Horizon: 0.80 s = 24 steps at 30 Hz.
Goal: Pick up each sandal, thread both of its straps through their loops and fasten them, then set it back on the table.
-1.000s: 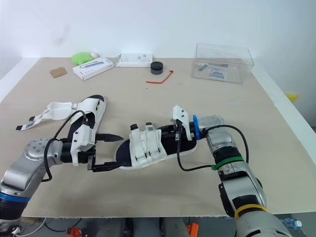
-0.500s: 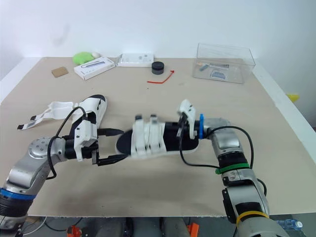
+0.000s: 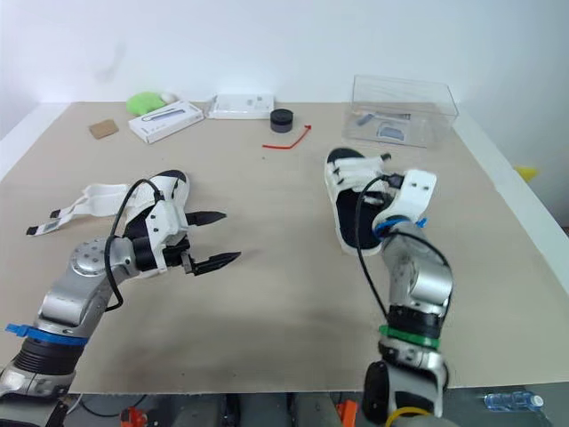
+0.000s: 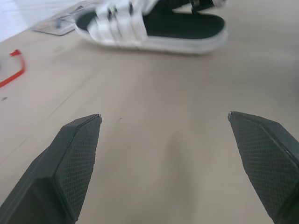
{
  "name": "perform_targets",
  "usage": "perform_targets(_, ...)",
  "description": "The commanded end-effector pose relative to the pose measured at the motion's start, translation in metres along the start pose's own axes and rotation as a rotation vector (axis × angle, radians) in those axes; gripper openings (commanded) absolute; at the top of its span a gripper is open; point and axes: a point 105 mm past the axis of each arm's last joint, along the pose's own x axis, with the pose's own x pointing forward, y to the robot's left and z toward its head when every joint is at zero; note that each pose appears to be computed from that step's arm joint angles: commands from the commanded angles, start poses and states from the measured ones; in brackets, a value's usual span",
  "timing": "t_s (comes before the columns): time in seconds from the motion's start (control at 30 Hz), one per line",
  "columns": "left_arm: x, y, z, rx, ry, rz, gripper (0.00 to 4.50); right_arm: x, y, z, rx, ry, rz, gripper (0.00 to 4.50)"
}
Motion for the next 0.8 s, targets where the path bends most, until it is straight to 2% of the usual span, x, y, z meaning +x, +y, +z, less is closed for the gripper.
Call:
perform_targets(0.03, 0.003, 0.0, 0.01, 0.05, -0.022, -0.002, 4.5, -0.011, 0.014, 0.031, 0.0, -0.108, -0.025, 0.03)
perform_targets(0.13, 0.005, -0.001, 0.01, 0.049, -0.026, -0.006, 4.5, -0.009, 0.011, 0.017, -0.032, -0.061, -0.072, 0.03)
perform_targets(0.2, 0.005, -0.001, 0.01, 0.049, -0.024, -0.007, 4.5, -0.01, 0.009, 0.016, -0.045, -0.053, -0.062, 0.72)
perform_targets(0.23, 0.005, -0.002, 0.009, 0.049, -0.022, -0.007, 4.5, -0.011, 0.009, 0.016, -0.053, -0.052, -0.05, 0.93)
perform_targets(0.33, 0.004, -0.002, 0.007, 0.048, -0.016, -0.006, 4.5, -0.019, 0.012, 0.016, -0.12, -0.067, -0.005, 2.33)
perform_targets(0.37, 0.004, -0.002, 0.007, 0.049, -0.011, -0.004, 4.5, -0.023, 0.016, 0.011, -0.137, -0.052, 0.021, 2.56)
perform_targets(0.4, 0.003, -0.003, 0.006, 0.048, -0.008, -0.002, 4.5, -0.027, 0.019, 0.005, -0.15, -0.035, 0.044, 3.19)
perform_targets(0.43, 0.003, -0.003, 0.005, 0.048, -0.006, -0.001, 4.5, -0.03, 0.021, 0.001, -0.155, -0.021, 0.06, 3.59)
perform_targets(0.53, 0.003, -0.004, 0.004, 0.047, -0.001, 0.002, 4.5, -0.042, 0.024, -0.007, -0.198, 0.007, 0.127, 4.46)
perform_targets(0.7, -0.001, -0.004, 0.0, 0.047, 0.016, 0.013, 4.5, -0.074, 0.041, -0.017, -0.312, 0.022, 0.385, 4.46)
perform_targets(0.8, -0.002, 0.002, 0.001, 0.036, 0.007, 0.051, 4.5, -0.103, 0.066, -0.011, -0.43, -0.089, 0.711, 4.46)
